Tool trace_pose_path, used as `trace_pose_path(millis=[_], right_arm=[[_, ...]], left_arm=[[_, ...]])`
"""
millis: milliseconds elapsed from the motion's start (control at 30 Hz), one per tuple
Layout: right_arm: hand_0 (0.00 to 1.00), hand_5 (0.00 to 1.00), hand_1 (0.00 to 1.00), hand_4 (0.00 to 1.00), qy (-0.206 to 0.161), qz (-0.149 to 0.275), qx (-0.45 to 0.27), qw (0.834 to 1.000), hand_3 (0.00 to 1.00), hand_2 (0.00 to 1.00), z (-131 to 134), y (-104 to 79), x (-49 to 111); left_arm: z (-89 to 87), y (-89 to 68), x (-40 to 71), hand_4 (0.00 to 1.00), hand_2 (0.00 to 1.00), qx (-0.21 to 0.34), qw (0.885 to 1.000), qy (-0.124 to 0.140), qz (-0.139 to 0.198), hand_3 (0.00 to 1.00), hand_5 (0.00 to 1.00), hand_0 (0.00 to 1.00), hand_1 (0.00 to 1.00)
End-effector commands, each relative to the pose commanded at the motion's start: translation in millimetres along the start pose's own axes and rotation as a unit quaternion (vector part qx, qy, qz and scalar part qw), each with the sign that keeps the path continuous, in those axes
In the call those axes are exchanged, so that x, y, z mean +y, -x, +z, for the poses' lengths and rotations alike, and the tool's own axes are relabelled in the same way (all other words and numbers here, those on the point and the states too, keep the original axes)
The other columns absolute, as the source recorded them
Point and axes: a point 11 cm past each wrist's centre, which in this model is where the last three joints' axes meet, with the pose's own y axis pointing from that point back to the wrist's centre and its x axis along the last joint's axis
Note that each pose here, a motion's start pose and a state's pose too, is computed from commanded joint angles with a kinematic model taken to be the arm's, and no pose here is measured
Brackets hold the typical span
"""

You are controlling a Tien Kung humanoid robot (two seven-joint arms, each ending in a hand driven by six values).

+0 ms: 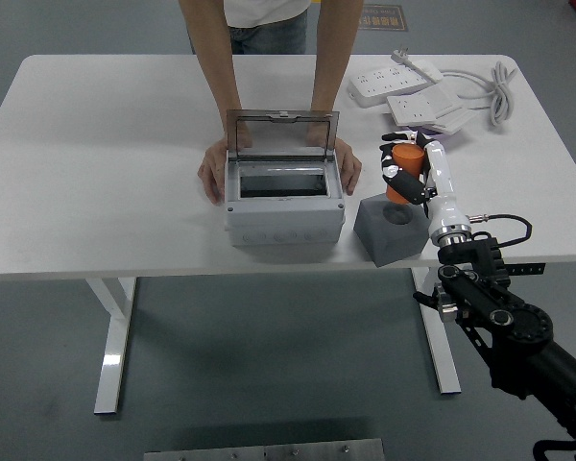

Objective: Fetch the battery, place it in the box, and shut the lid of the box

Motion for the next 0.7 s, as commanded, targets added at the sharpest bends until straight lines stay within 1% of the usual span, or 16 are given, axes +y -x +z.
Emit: trace_pose_path(millis=[33, 67, 233, 267, 433, 467, 633, 667, 700], right_arm=[[0.22, 0.084, 0.414, 0.467, -0.002, -0.001, 0.0, 1.0, 0.492, 0.467, -1.9, 0.4, -0.5], [0.197, 0.076, 0.389, 0.401, -0.004, -0.002, -0.001, 1.0, 0.485, 0.457, -4.4, 1.0, -1.2], [0.197, 0.076, 0.389, 0.401, -0.011, -0.012, -0.009, 1.0, 0.485, 0.457, -15.0, 5.6, -3.1], [0.129, 0.006, 0.313, 0.215, -0.013, -0.014, -0.011, 1.0, 0.467, 0.428, -17.6, 6.9, -3.5], [0.129, 0.006, 0.313, 0.215, -0.024, -0.027, -0.018, 0.999, 0.467, 0.428, -29.7, 12.8, -5.5], [0.104, 0.04, 0.258, 0.143, -0.026, -0.029, -0.018, 0.999, 0.337, 0.318, -31.6, 13.5, -5.8], [0.104, 0.04, 0.258, 0.143, -0.036, -0.042, -0.011, 0.998, 0.337, 0.318, -43.2, 15.9, -9.4], [0.096, 0.028, 0.234, 0.102, -0.039, -0.05, -0.003, 0.998, 0.293, 0.27, -47.1, 17.3, -10.7], [0.096, 0.028, 0.234, 0.102, -0.041, -0.054, 0.003, 0.998, 0.293, 0.27, -49.1, 18.2, -11.4]], left_arm=[[-0.2, -0.1, 0.0, 0.341, 0.592, 0.0, 1.0, 0.0, 0.0, 0.498, 0.002, 0.683, 0.742], [-0.4, -0.3, -0.1, 0.34, 0.595, 0.001, 1.0, 0.0, 0.0, 0.498, 0.002, 0.684, 0.744], [-0.7, -1.7, -0.2, 0.34, 0.595, 0.002, 1.0, -0.001, 0.002, 0.498, 0.002, 0.684, 0.744], [-0.8, -1.9, -0.2, 0.338, 0.598, 0.003, 1.0, -0.001, 0.002, 0.5, 0.002, 0.684, 0.745], [-1.3, -2.3, -0.4, 0.338, 0.598, 0.004, 1.0, -0.001, 0.003, 0.5, 0.002, 0.684, 0.745], [-1.4, -2.4, -0.5, 0.337, 0.599, 0.004, 1.0, -0.001, 0.003, 0.499, 0.002, 0.684, 0.744], [-1.7, -3.7, -0.6, 0.337, 0.599, 0.005, 1.0, -0.001, 0.004, 0.499, 0.002, 0.684, 0.744], [-2.0, -4.2, -0.6, 0.336, 0.6, 0.005, 1.0, -0.001, 0.005, 0.501, 0.003, 0.684, 0.745], [-2.1, -4.5, -0.7, 0.336, 0.6, 0.005, 1.0, -0.001, 0.005, 0.501, 0.003, 0.684, 0.745]])
